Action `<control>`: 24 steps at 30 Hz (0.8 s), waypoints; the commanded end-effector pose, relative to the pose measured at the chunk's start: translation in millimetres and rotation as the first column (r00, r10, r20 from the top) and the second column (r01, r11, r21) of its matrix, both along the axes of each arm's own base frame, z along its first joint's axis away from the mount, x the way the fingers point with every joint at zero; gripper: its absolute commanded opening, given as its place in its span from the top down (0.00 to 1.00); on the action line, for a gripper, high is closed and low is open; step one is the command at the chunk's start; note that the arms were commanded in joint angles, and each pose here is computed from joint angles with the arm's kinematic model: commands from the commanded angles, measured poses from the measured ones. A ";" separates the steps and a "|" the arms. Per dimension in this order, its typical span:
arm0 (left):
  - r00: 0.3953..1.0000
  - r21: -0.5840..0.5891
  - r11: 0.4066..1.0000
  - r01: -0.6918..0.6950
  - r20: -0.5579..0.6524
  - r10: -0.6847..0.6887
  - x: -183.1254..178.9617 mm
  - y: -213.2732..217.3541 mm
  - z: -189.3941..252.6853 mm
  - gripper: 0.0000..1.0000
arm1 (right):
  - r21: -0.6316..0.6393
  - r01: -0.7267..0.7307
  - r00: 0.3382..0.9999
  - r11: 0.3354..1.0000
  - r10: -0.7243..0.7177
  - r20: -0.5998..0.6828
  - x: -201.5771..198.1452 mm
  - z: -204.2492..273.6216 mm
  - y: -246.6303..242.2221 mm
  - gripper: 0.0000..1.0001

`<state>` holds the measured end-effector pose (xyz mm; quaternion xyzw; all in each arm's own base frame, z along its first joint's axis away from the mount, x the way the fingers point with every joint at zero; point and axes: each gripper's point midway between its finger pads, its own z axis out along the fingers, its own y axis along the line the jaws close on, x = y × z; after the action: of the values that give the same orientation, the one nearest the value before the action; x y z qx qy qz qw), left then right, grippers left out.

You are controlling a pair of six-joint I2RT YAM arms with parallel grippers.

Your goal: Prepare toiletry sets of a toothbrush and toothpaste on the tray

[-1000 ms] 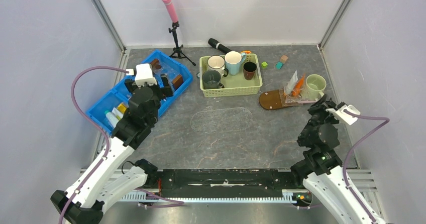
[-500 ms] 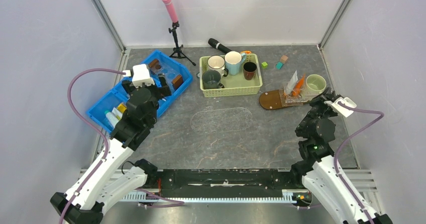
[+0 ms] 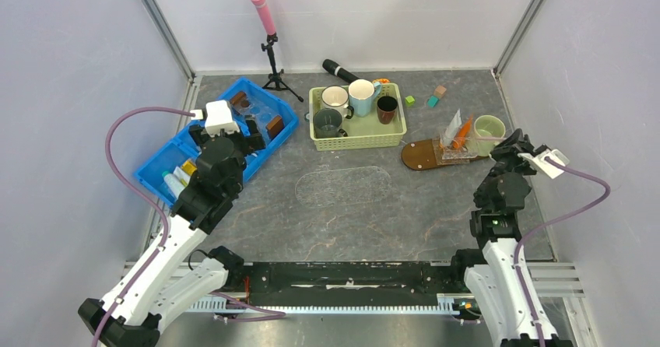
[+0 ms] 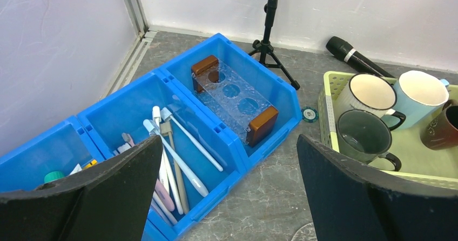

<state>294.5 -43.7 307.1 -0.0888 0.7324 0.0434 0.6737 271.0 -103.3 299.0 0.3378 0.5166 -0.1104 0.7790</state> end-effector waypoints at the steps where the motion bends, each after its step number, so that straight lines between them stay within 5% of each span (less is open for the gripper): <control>1: 0.998 -0.005 1.000 -0.029 0.049 0.029 -0.3 6.6 13.2 0.00 | 0.048 -0.068 0.998 0.997 0.068 0.010 8.2 -1.8 -0.2 1.00; 24: 0.998 -0.009 1.000 -0.026 0.054 0.026 -1.1 6.6 13.5 0.00 | 0.003 -0.159 0.987 0.987 0.159 -0.025 25.5 -22.6 -1.4 1.00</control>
<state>294.0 -43.0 306.8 -0.0894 0.7319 0.0435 0.6741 295.8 -106.3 267.1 0.3109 0.5703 -0.0558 0.7583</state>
